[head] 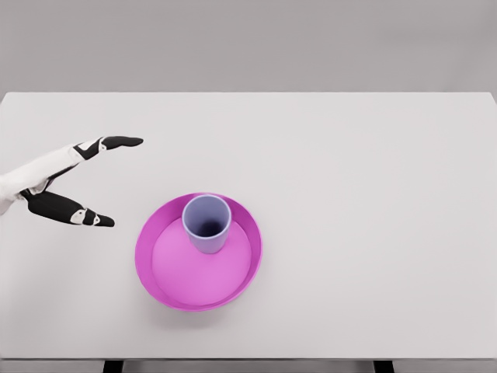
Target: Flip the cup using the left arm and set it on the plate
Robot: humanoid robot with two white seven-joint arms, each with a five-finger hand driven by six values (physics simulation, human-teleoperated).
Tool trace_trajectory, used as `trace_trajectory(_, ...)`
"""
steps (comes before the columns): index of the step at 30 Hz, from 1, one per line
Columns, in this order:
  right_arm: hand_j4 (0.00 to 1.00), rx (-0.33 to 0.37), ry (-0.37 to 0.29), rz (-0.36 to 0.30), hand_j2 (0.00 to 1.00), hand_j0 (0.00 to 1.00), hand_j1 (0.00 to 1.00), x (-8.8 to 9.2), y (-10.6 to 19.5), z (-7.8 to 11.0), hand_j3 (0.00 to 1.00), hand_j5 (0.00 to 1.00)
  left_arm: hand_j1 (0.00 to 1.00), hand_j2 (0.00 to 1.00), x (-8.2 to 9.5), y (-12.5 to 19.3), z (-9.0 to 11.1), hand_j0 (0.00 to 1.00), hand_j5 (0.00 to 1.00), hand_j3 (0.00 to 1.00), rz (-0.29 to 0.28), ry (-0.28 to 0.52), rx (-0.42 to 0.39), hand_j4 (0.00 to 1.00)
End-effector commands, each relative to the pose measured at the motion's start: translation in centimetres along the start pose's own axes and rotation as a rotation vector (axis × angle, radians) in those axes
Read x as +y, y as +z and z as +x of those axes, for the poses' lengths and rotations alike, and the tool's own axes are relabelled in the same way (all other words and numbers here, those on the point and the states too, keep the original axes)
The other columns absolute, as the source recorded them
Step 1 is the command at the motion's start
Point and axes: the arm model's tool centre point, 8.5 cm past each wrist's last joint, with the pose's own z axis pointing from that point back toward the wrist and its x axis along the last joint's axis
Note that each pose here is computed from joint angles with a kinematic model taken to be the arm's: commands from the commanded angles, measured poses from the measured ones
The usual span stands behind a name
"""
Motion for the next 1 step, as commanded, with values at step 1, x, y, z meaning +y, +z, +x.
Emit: trace_trajectory(1, 1.0, 0.0, 0.001, 0.0, 1.0, 1.0, 1.0, 0.0, 0.0, 0.0, 1.0, 1.0, 1.0, 1.0, 0.03, 0.09, -0.1, 1.0, 1.0, 1.0, 0.004, 0.009, 0.003, 1.0)
